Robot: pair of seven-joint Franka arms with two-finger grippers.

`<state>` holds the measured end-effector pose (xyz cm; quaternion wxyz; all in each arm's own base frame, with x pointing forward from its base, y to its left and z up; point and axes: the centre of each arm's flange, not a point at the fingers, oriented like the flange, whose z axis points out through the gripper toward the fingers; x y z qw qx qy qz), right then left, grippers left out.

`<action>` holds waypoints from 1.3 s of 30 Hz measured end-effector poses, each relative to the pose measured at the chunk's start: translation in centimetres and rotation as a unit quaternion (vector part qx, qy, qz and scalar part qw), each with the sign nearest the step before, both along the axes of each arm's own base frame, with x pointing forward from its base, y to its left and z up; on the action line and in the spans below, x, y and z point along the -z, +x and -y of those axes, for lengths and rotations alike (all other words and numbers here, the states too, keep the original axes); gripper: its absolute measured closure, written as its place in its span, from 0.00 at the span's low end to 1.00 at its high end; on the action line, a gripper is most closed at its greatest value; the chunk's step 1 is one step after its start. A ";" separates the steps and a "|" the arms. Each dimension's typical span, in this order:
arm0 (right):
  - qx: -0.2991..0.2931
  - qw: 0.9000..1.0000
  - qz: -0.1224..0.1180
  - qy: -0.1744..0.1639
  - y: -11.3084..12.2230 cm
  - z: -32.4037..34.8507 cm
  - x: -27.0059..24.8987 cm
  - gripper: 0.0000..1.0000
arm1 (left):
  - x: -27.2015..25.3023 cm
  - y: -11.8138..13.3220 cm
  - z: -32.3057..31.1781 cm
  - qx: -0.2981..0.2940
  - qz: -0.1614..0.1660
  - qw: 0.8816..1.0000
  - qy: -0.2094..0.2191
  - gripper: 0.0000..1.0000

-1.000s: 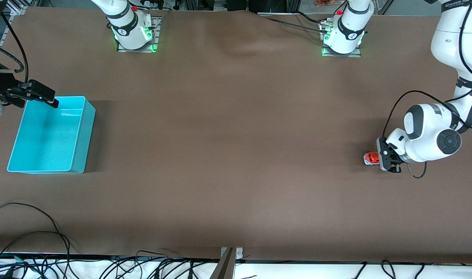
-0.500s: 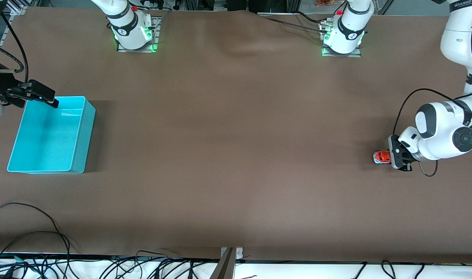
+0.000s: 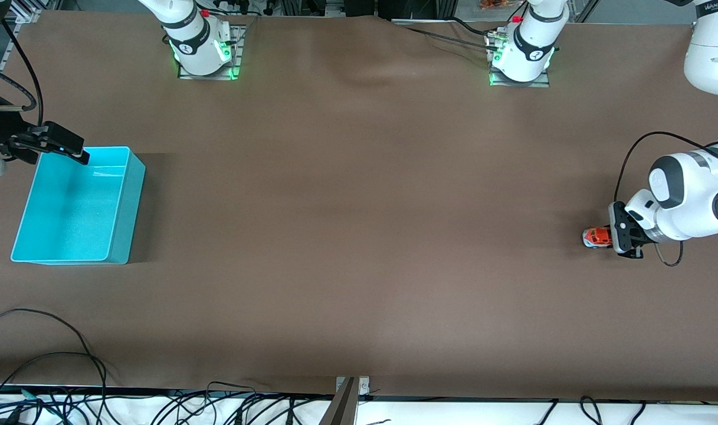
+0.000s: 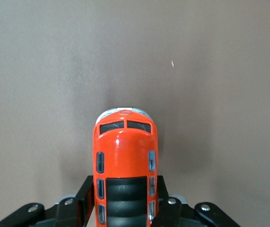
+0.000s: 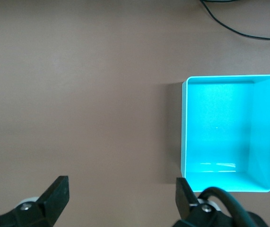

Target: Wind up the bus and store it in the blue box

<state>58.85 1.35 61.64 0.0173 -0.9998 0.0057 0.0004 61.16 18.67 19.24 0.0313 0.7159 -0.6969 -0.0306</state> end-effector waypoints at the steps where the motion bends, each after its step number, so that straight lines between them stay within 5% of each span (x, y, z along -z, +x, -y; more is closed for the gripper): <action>1: 0.000 1.000 0.000 0.000 0.0 0.0 0.0 0.00 | 0.0 0.0 -0.2 0.001 0.000 1.000 0.000 0.46; 39: 0.000 1.000 0.000 0.000 0.0 0.0 0.0 0.00 | -0.1 -1.5 -6.8 0.029 0.012 0.999 -0.004 0.46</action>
